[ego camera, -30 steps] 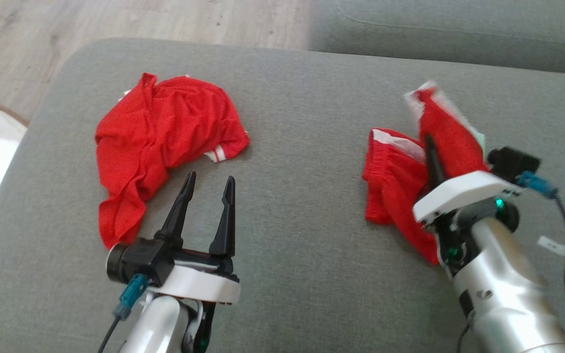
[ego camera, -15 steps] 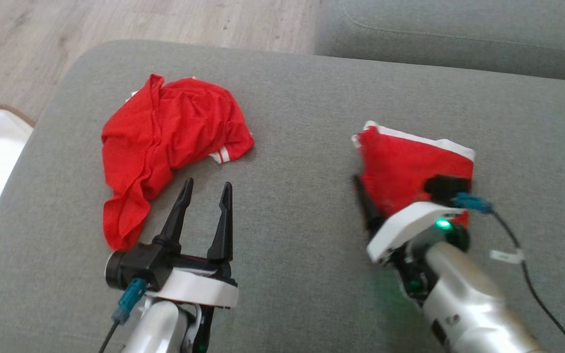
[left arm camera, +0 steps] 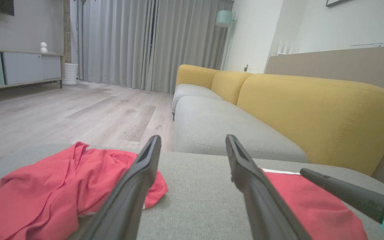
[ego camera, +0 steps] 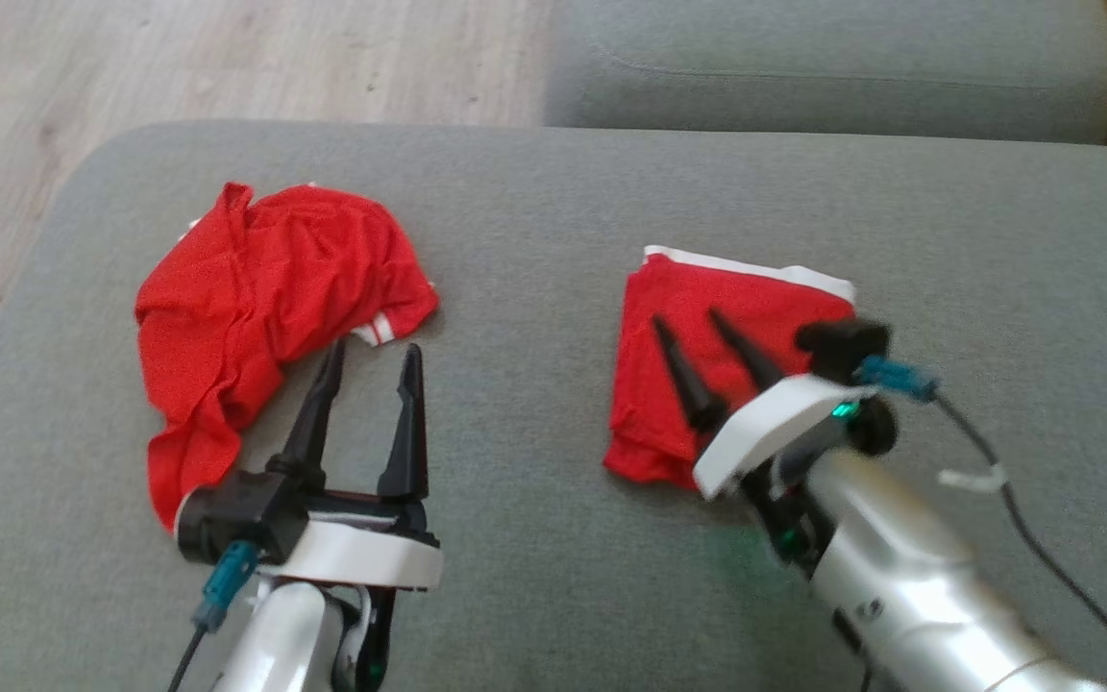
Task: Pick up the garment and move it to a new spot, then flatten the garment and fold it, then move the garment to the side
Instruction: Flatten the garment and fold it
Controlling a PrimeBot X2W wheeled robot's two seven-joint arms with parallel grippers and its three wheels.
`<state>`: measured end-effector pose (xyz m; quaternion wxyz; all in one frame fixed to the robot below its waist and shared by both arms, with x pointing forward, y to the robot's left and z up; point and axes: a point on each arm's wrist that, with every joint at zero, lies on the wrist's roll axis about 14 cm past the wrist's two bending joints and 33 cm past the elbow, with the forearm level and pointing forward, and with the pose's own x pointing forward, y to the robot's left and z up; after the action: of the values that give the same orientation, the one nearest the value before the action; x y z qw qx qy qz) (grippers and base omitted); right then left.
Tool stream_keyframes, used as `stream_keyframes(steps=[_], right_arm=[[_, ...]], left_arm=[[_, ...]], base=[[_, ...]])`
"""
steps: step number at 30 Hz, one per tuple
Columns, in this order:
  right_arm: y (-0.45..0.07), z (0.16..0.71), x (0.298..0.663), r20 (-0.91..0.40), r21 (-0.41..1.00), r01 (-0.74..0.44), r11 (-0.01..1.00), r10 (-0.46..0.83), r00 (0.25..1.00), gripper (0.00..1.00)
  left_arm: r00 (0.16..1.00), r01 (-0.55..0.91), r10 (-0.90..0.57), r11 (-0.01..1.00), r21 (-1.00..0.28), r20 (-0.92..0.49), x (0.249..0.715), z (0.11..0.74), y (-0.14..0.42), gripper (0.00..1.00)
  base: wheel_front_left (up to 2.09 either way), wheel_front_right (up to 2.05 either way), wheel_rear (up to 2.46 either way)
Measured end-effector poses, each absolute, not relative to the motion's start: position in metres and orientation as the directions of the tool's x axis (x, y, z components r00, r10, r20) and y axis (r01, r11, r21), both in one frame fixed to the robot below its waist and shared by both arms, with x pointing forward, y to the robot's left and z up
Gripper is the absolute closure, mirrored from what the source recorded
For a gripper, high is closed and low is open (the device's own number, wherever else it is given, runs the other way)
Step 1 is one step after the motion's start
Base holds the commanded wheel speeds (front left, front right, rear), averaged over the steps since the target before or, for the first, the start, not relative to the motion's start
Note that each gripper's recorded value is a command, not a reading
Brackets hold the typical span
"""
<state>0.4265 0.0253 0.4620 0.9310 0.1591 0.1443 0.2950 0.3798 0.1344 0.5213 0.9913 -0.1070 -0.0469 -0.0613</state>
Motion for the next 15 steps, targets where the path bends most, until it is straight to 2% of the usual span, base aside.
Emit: stream_keyframes(steps=[4,8,11,15], right_arm=[[-0.019,0.479,0.45,-0.119,0.289,-0.449,0.846,0.497,0.86,0.0],[-0.088,0.504,0.471,-0.039,0.203,-0.32,0.926,0.334,0.942,0.0],[-0.113,0.513,0.47,0.006,0.163,-0.268,0.95,0.271,0.963,0.0],[-0.141,0.497,0.441,0.005,0.128,-0.173,0.977,0.174,0.985,0.0]], left_arm=[[0.982,0.16,-0.135,0.966,-0.204,0.128,0.385,0.528,0.128,0.0],[0.973,0.203,-0.174,0.959,-0.199,0.154,0.39,0.536,0.117,0.0],[0.967,0.224,-0.194,0.955,-0.196,0.164,0.392,0.538,0.11,0.0],[0.958,0.259,-0.226,0.947,-0.19,0.177,0.395,0.542,0.1,0.0]], base=[[0.0,0.0,0.0],[0.0,0.0,0.0],[0.0,0.0,0.0],[0.0,0.0,0.0]])
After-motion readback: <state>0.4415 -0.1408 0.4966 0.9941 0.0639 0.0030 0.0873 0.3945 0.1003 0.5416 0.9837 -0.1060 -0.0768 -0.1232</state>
